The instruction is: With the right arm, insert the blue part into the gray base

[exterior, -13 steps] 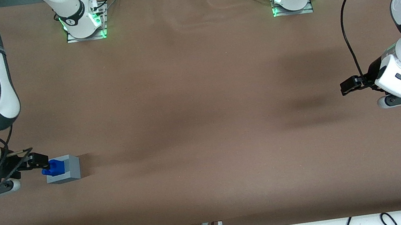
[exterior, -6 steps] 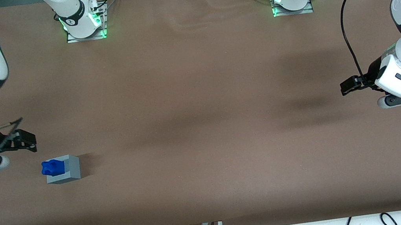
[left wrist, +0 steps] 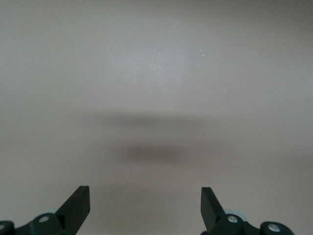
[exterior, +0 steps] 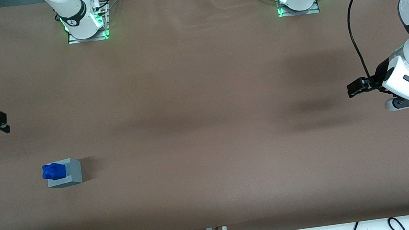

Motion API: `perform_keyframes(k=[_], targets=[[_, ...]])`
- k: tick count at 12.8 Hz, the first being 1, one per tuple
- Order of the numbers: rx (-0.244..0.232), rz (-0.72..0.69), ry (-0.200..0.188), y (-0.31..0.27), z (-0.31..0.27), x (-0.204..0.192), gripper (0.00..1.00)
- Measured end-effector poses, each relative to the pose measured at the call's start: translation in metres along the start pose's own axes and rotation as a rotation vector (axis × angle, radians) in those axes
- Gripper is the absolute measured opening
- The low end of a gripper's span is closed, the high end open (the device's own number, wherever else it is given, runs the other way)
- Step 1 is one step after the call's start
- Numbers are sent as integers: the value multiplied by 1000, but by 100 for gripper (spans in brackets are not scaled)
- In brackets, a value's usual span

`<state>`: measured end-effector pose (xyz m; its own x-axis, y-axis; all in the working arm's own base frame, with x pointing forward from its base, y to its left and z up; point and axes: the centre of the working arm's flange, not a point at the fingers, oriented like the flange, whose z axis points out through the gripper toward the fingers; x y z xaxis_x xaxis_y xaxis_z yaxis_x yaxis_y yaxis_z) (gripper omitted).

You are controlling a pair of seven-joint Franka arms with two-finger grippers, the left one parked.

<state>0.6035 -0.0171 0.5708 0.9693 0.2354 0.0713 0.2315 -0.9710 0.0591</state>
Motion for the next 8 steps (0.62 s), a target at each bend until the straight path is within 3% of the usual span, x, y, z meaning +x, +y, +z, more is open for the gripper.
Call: perform_keyframes(k=[2,8], targets=[[12,-5,-31,-4,3,-5,100],[16,3,-48,-1,11,-5,100]])
